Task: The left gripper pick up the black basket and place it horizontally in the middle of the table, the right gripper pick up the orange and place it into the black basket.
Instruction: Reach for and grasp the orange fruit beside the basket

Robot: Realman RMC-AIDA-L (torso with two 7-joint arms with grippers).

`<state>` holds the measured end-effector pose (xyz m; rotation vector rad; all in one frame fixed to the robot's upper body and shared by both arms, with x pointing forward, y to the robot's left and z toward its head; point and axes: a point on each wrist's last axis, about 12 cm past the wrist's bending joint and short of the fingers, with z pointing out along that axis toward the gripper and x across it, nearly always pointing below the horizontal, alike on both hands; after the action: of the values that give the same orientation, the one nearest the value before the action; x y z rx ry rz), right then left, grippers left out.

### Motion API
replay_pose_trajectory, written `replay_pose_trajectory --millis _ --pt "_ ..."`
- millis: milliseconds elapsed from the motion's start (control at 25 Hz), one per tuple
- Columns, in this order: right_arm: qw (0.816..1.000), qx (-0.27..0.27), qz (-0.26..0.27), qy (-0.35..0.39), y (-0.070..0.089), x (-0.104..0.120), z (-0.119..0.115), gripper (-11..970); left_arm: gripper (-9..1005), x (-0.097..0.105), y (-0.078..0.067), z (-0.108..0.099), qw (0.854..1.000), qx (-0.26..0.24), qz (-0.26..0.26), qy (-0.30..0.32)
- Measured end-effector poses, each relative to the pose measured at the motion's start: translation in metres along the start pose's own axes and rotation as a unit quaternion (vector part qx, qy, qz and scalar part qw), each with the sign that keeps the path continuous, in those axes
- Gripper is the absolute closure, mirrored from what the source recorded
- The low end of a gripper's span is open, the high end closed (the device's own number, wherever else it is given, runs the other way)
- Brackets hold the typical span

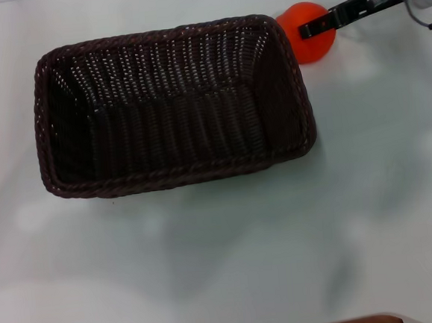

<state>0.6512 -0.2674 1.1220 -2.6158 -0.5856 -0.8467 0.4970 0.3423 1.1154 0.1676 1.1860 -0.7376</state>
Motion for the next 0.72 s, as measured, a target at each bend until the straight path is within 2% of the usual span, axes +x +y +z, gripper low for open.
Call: replay_pose_trajectory --millis 320,480,720 --pt "1.000 -0.014 -0.012 0.002 -0.007 -0.001 0.014 48 121 0.002 0.000 0.003 1.000 0.002 -0.007 -0.002" --pt "1.000 -0.018 -0.014 0.009 -0.008 -0.002 0.017 248 122 0.002 0.000 0.004 1.000 0.002 -0.009 -0.002" --pt "1.000 -0.019 -0.008 0.017 -0.006 -0.003 0.017 450 121 0.005 -0.001 0.003 1.000 0.000 -0.015 -0.002"
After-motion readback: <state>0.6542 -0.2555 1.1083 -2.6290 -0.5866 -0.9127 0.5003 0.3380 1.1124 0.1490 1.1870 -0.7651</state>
